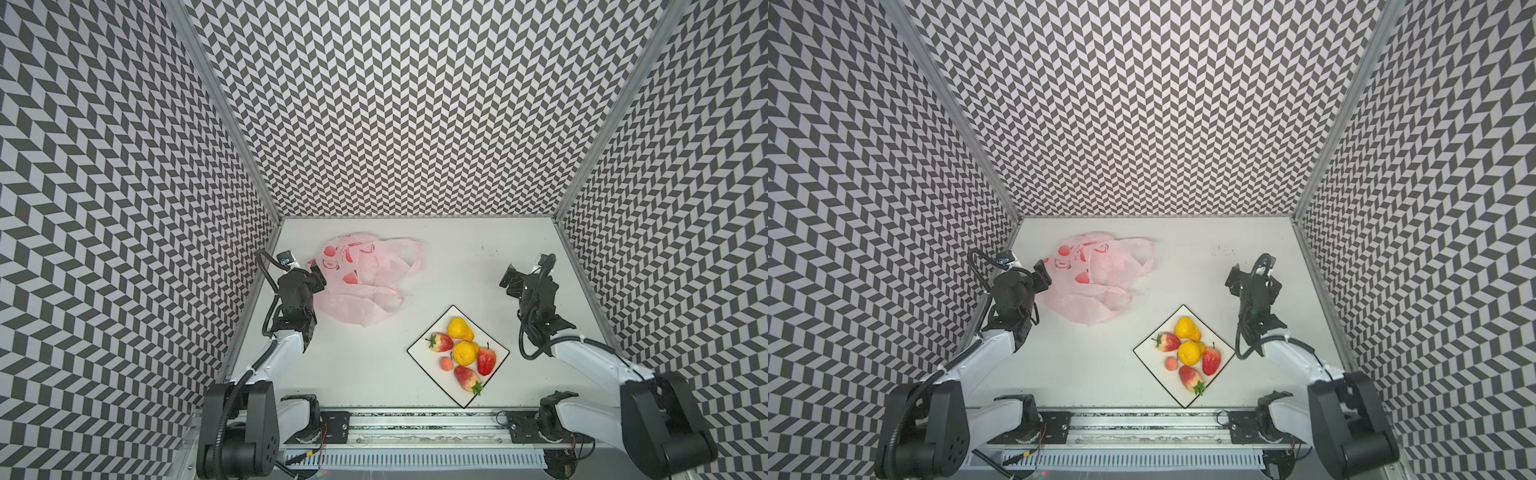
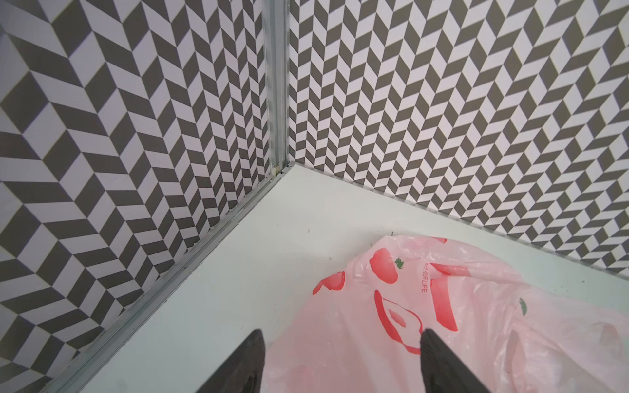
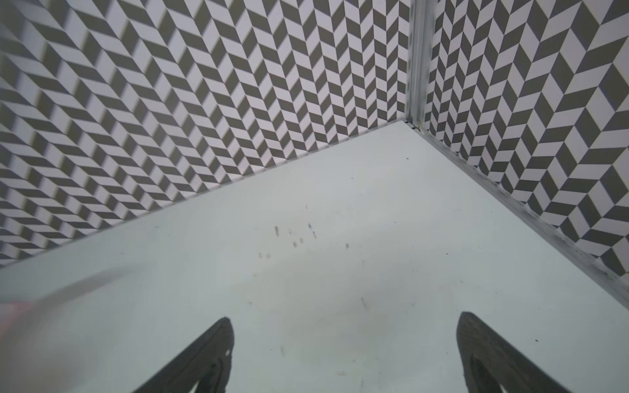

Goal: Take the fake fruits out of the plastic bag

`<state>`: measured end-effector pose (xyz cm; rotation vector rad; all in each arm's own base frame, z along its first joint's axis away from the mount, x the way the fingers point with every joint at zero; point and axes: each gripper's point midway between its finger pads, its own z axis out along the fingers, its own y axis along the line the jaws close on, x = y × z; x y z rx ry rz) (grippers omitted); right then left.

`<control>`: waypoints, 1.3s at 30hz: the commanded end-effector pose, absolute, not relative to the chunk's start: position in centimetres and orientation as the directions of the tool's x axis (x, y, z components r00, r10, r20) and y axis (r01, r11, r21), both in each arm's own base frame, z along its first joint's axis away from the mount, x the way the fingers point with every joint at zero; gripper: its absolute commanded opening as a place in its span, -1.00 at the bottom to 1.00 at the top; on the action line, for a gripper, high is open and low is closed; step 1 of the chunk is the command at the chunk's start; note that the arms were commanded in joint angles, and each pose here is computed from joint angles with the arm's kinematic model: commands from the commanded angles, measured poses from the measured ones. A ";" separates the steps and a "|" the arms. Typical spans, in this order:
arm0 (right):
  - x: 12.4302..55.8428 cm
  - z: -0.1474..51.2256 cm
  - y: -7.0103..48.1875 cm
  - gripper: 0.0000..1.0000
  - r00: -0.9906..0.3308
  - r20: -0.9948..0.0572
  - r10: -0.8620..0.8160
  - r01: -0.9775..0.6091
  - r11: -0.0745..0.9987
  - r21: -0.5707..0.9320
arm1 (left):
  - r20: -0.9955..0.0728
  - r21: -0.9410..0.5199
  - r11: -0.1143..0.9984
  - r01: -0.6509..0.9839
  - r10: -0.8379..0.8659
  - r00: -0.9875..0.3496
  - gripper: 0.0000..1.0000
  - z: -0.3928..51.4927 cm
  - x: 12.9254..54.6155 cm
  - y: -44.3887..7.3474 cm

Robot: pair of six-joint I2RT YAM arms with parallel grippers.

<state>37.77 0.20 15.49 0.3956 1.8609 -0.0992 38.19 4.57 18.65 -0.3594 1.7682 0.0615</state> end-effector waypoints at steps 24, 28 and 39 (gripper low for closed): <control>38.3 15.4 0.4 0.99 -0.019 -0.997 0.075 -0.022 0.997 0.075 | -0.999 -0.036 0.998 -0.051 -0.036 -0.014 0.99 14.9 37.9 1.2; 38.0 15.8 0.4 0.99 0.018 -0.997 0.076 -0.022 0.997 0.075 | -0.999 -0.001 0.998 -0.068 -0.004 -0.037 0.99 14.7 38.4 0.7; 38.0 15.8 0.4 0.99 0.019 -0.997 0.070 -0.026 0.997 0.070 | -0.997 -0.004 0.998 -0.063 -0.008 -0.071 0.99 14.1 39.1 0.7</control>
